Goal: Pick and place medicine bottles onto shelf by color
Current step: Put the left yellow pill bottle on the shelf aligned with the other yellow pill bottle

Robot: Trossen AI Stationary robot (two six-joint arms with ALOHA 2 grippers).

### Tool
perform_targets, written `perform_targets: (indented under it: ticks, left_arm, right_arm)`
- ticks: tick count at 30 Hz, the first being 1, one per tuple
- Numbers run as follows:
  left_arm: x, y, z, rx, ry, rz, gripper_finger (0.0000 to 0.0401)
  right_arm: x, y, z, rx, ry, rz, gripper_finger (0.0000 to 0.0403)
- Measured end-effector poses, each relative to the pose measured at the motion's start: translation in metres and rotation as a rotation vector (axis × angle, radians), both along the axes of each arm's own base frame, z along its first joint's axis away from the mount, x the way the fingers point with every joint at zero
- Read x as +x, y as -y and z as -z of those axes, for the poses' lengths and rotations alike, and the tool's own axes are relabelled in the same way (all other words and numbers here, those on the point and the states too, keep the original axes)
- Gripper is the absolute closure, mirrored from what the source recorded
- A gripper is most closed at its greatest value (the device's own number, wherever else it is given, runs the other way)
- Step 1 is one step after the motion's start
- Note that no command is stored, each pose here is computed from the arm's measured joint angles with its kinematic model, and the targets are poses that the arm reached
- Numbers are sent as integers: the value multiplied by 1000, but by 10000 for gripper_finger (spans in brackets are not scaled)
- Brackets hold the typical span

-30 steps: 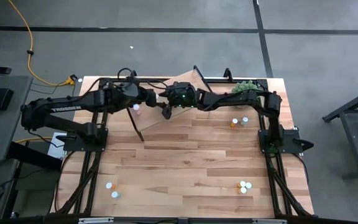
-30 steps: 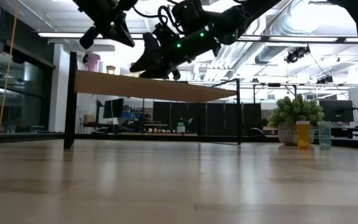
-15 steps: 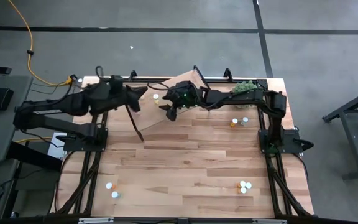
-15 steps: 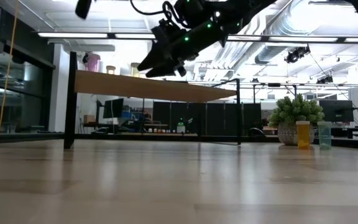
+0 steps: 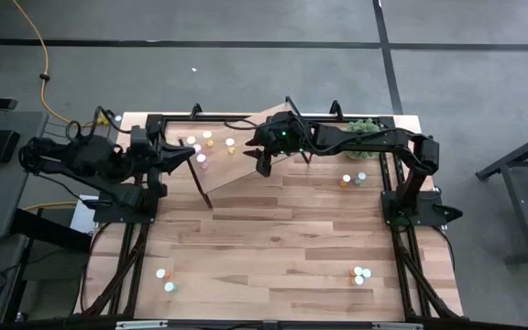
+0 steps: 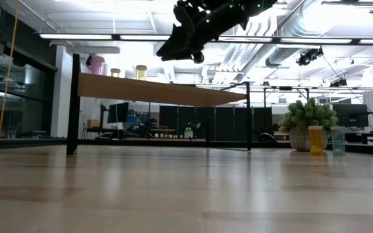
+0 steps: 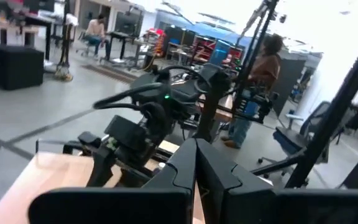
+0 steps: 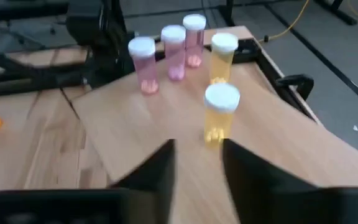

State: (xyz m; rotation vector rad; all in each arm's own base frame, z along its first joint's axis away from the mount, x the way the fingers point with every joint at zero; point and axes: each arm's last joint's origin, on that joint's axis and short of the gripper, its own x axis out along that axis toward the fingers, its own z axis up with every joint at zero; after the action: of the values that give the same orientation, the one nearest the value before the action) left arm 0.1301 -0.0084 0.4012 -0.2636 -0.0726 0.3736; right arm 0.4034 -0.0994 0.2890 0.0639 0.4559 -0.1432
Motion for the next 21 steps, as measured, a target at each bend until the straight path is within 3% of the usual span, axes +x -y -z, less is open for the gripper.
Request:
perform_targets:
  ticks: [2,4,9,15,21]
  left_arm:
    - [-1,2,-1,32,1,8,401]
    - [-1,3,-3,49,9,15,401]
    - [-1,4,-4,57,14,17,401]
    - [-1,4,-4,56,16,16,401]
    - [-1,4,-4,56,16,16,401]
  right_arm:
    - [3,1,3,25,12,13,360]
    - [6,2,10,38,1,20,389]
    - [12,6,27,67,-78,107,399]
    - [36,14,22,51,-84,120,402]
    - [42,20,34,32,-220,122,402]
